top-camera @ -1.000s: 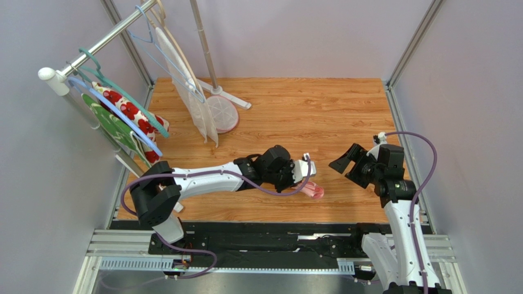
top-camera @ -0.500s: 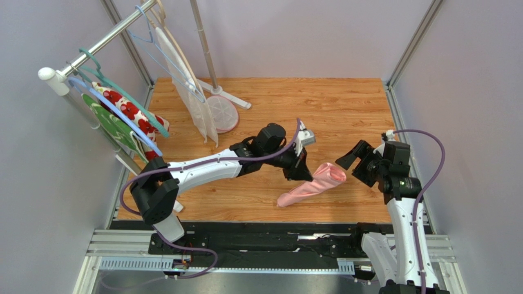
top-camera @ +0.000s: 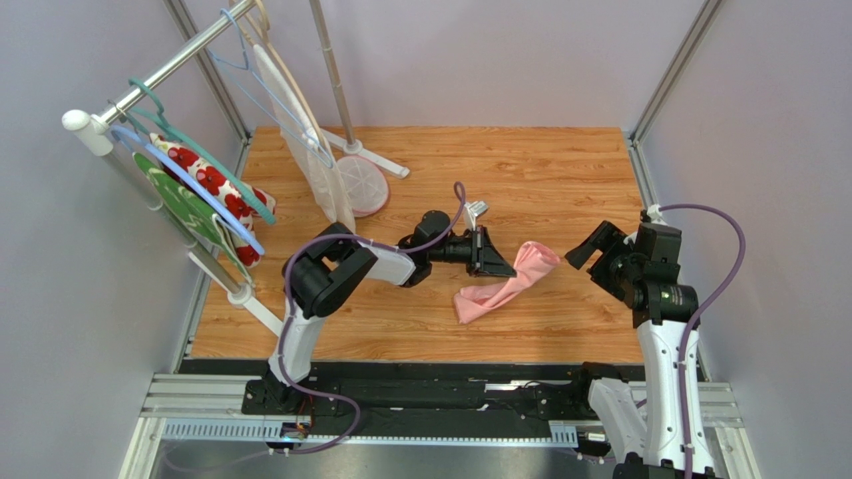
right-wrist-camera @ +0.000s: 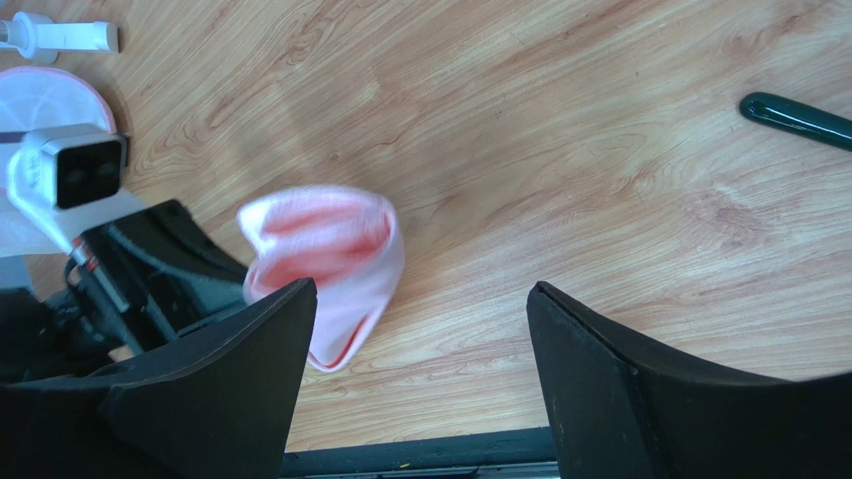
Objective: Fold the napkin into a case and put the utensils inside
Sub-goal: Smooth out the smaller rectangle-folded napkin at the center of the board.
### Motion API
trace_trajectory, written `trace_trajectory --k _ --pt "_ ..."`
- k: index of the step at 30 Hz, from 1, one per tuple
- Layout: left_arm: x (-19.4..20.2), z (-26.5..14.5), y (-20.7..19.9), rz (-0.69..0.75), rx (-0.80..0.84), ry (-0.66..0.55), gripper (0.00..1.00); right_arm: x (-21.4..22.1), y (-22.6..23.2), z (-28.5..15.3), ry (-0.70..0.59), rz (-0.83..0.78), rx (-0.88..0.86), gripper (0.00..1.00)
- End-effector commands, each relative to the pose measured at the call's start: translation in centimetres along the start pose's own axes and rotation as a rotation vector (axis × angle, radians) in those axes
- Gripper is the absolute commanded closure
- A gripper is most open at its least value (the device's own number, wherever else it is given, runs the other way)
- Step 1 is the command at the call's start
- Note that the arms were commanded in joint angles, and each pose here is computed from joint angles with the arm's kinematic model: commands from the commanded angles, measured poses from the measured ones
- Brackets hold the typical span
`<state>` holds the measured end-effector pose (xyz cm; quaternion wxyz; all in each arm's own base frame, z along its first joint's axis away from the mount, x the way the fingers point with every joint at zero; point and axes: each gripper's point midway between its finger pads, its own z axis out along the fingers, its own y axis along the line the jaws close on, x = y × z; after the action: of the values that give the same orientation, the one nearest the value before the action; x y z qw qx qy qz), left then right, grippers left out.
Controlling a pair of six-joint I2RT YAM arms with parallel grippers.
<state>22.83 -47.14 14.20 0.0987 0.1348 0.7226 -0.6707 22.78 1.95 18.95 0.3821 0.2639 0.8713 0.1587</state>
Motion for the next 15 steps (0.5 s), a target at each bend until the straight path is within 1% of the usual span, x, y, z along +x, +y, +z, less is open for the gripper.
trace_trajectory --k 1,2,5,8,11,12,14,15 --pt "-5.3 -2.1 -2.7 -0.058 0.157 -0.143 1.00 -0.9 0.2 -0.1 -0.030 -0.016 -0.001 0.19" --pt "-5.6 -2.3 -1.9 -0.069 0.135 -0.146 1.00 -0.7 0.1 0.0 -0.022 -0.014 -0.002 0.19" --pt "-6.9 -2.9 -1.5 -0.074 0.122 -0.158 1.00 -0.4 -0.1 0.6 -0.009 -0.008 0.002 0.19" --pt "-7.3 -2.5 -2.3 -0.045 0.100 -0.140 1.00 0.0 -0.1 1.2 0.008 0.001 -0.010 0.19" --pt "-7.8 -2.8 -2.8 -0.053 0.087 -0.169 1.00 1.1 0.2 2.2 0.069 0.010 -0.041 0.20" --pt "-8.0 -2.8 -2.7 -0.060 0.081 -0.181 1.00 1.9 0.8 2.6 0.120 0.007 -0.084 0.20" --pt "-8.2 -2.8 -2.6 -0.075 0.078 -0.188 1.00 3.0 1.9 2.9 0.163 -0.019 -0.161 0.18" --pt "-8.6 -2.8 -2.8 -0.069 0.081 -0.194 1.00 3.2 3.1 2.8 0.177 -0.032 -0.237 0.17"
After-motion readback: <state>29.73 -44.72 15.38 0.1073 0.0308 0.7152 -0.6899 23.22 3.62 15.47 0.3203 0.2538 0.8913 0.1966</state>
